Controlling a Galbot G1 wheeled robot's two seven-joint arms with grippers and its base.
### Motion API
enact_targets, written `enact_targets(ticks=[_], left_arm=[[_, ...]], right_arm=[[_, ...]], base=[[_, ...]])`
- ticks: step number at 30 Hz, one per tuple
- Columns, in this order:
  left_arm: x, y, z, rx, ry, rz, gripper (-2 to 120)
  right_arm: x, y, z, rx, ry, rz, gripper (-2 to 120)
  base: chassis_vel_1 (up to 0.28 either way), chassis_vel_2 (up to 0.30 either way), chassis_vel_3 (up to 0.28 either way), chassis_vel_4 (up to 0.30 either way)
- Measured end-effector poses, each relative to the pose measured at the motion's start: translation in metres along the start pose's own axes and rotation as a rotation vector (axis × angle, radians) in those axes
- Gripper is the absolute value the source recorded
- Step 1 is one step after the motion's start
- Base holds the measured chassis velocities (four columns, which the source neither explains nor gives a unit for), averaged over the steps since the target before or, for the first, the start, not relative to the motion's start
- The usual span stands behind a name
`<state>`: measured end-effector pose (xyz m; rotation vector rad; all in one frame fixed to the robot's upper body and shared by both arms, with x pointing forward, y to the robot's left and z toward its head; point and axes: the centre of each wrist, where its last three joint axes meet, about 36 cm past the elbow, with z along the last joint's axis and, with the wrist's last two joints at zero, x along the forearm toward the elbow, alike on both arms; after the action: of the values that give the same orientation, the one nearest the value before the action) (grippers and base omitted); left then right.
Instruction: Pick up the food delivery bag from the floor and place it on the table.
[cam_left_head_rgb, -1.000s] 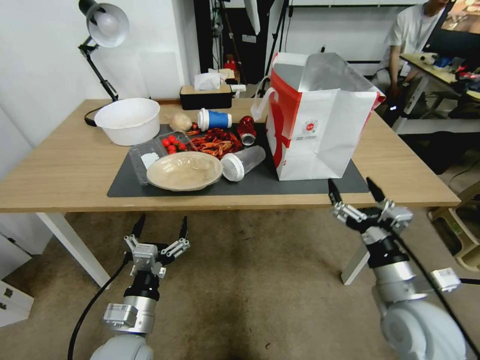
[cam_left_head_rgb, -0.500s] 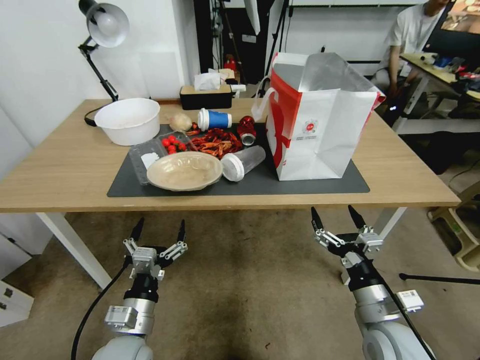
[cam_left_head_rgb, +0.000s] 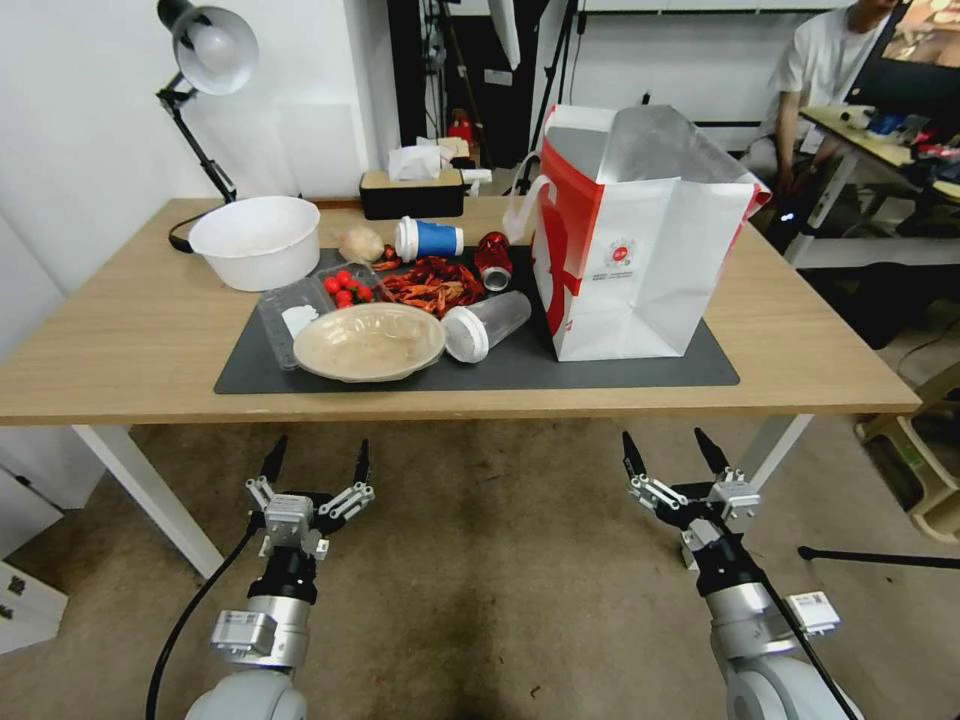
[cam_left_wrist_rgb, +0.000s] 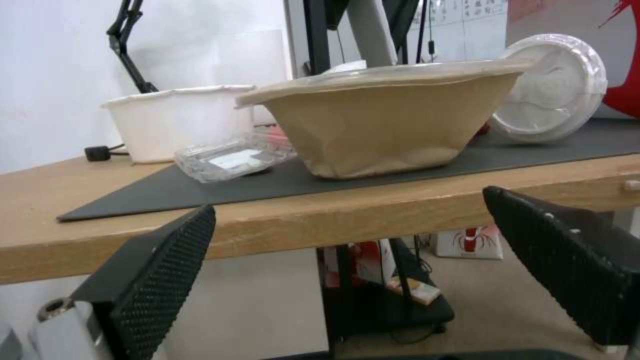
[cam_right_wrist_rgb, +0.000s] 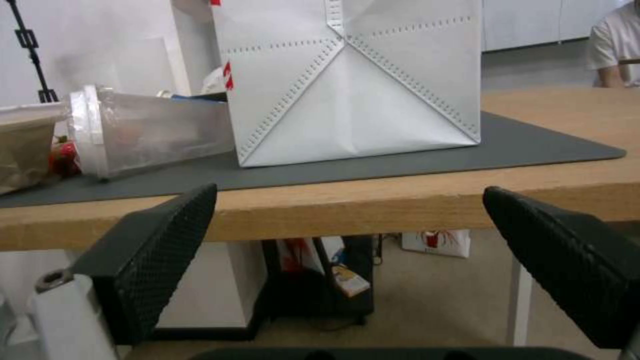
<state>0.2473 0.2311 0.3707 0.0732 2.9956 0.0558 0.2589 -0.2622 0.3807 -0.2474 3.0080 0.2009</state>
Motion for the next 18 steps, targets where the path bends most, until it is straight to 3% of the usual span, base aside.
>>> enact_targets(ticks=[18], left_arm=[[-0.0001,-0.0002,-0.0003,0.000,0.000,0.000,100]], right_arm=[[-0.0002,-0.0003,-0.0002,0.000,-0.001,0.000,100]], base=[[0.000,0.000,0.000,0.000]])
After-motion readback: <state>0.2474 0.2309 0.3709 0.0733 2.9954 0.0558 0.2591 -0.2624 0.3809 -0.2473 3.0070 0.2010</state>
